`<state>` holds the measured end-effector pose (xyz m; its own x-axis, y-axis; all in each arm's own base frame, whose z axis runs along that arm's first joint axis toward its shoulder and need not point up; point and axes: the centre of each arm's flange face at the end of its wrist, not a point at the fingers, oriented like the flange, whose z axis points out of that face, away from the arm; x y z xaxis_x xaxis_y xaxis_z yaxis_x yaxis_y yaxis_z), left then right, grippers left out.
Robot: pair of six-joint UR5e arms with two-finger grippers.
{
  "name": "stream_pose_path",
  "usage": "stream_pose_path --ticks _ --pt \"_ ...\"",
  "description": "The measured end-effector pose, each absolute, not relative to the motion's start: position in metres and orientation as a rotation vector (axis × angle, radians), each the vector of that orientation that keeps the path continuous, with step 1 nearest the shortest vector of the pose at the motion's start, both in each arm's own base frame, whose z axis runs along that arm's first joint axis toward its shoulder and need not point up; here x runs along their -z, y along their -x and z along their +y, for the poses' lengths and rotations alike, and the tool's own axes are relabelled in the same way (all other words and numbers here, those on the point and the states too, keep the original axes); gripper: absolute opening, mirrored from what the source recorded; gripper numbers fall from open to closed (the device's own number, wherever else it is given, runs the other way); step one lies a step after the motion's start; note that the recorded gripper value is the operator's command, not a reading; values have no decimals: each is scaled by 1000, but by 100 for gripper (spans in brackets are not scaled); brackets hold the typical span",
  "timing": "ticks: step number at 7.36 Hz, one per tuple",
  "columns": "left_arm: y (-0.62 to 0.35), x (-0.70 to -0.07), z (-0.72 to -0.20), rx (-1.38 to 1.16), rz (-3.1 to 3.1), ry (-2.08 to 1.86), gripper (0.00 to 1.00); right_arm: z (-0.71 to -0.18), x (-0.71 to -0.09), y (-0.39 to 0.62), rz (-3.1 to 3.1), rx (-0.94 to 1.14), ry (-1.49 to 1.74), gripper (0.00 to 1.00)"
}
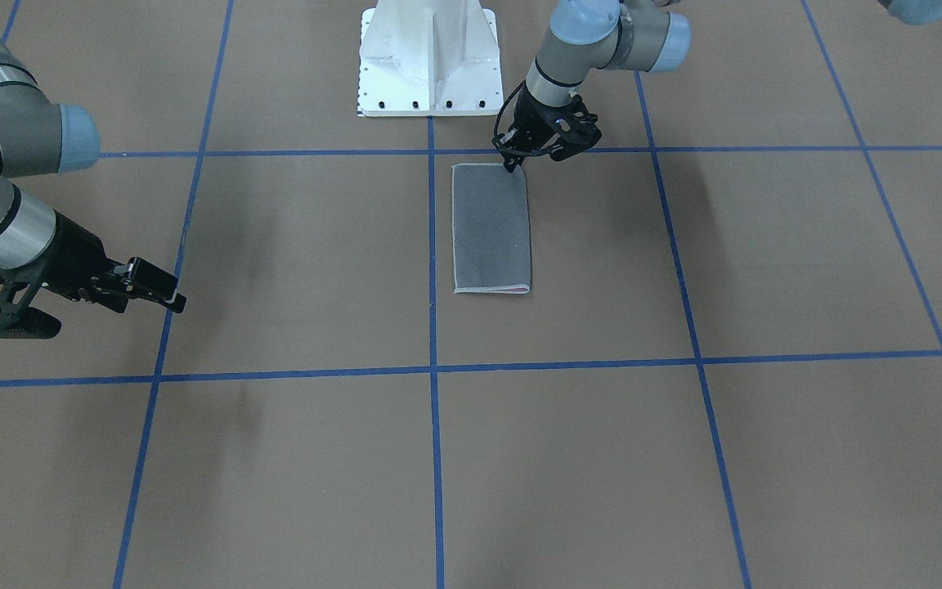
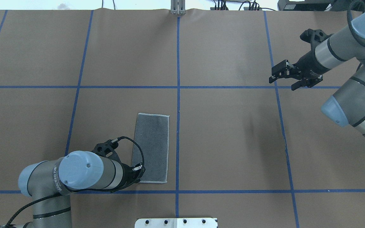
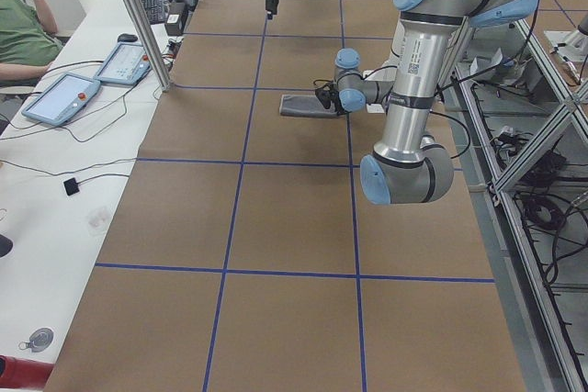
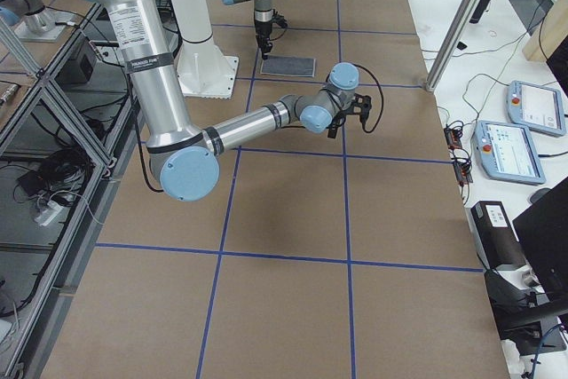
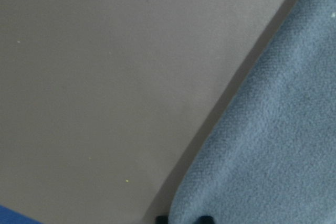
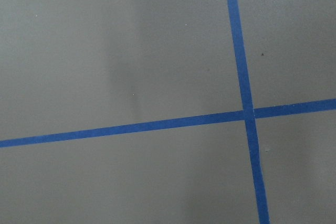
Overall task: Fold towel twice with both arms
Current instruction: 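Grasp the towel's near end with the left gripper and begin lifting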
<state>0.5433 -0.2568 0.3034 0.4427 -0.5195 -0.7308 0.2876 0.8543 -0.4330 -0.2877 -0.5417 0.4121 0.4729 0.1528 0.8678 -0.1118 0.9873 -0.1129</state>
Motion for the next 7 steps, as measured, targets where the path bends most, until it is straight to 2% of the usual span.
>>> stream_pose_path --ticks 5,7 --pt "-546 -268 -260 499 1054 265 0 -542 -416 287 -1060 -167 44 100" --pt "-539 -256 -279 520 1082 247 0 -542 -418 288 -1056 -170 45 100"
